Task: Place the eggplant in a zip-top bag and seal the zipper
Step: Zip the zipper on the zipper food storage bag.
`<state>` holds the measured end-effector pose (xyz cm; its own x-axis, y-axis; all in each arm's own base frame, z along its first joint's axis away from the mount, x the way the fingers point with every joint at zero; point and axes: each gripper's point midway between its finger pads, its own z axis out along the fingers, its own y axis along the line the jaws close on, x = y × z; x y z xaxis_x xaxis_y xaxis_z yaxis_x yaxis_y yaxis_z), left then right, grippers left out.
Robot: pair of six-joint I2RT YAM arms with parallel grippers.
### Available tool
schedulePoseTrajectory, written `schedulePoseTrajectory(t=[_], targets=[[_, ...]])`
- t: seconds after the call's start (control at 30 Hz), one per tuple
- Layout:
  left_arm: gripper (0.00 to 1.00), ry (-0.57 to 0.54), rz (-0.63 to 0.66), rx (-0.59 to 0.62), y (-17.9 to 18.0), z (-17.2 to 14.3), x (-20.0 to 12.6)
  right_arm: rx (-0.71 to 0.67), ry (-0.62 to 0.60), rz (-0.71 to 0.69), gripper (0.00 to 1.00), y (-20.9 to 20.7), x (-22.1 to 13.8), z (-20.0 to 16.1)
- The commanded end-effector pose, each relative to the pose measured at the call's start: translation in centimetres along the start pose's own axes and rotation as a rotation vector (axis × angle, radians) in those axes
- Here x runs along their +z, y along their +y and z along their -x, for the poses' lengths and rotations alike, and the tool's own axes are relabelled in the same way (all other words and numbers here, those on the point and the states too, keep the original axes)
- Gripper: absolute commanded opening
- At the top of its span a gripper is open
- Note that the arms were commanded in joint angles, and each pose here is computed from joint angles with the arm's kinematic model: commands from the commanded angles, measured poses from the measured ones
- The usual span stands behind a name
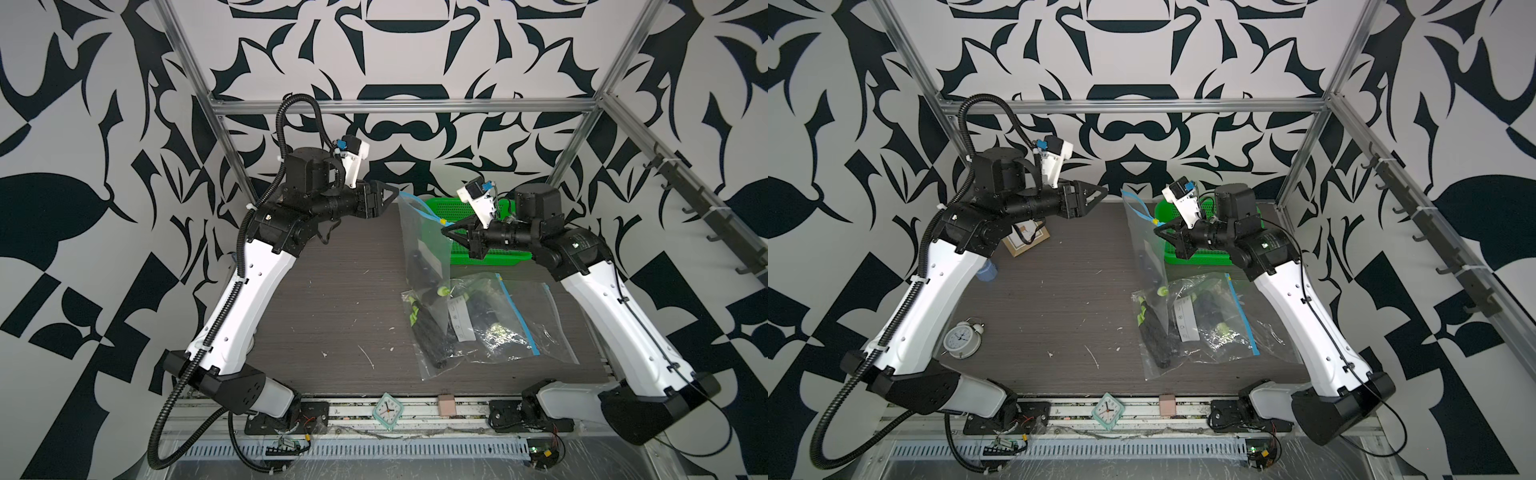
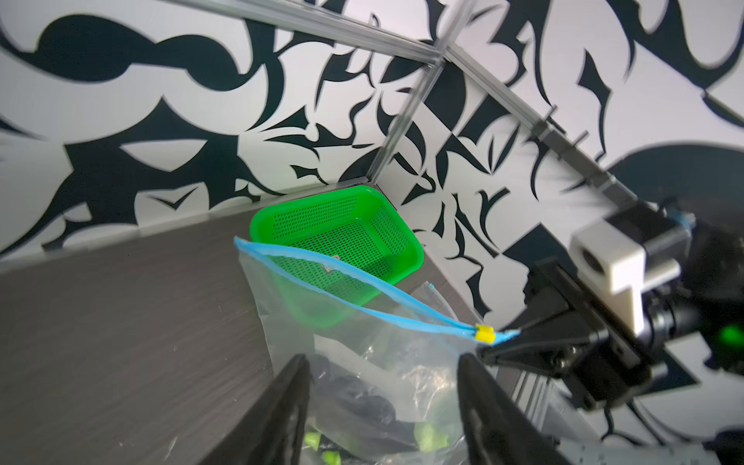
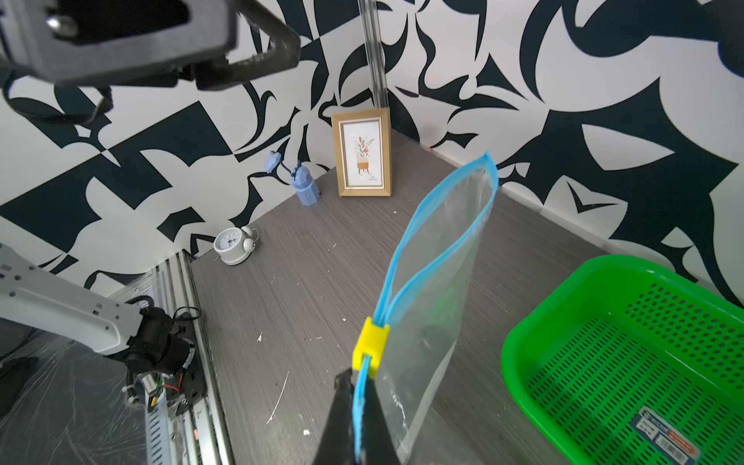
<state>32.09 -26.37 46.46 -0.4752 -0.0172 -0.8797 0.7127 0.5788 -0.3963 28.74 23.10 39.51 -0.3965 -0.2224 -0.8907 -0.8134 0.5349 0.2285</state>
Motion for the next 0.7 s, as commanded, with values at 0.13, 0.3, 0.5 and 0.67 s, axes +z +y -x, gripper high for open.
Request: schedulePoseTrajectory(t=[0.13,0.3,0.5,0.67], targets=[[0.81,0.053,-0.268,0.338,-4.7,-1.6,-1.1,-0.053,0.058,0.035,0.0,3.2,-1.7,1.4],[0.84,0.095,-0.392,0.423,-6.4,-2.9,-1.9,-0.086,0.109,0.057,0.0,4.6,-1.2,1.5],[0.89,0.141,-0.492,0.458,-7.4,-4.4,-2.5,-0.125,0.145,0.088,0.0,6.1,-0.5,1.7],[0.88,0.182,-0.52,0.456,-7.2,-5.2,-2.0,-0.144,0.169,0.11,0.0,6.9,0.4,1.6]])
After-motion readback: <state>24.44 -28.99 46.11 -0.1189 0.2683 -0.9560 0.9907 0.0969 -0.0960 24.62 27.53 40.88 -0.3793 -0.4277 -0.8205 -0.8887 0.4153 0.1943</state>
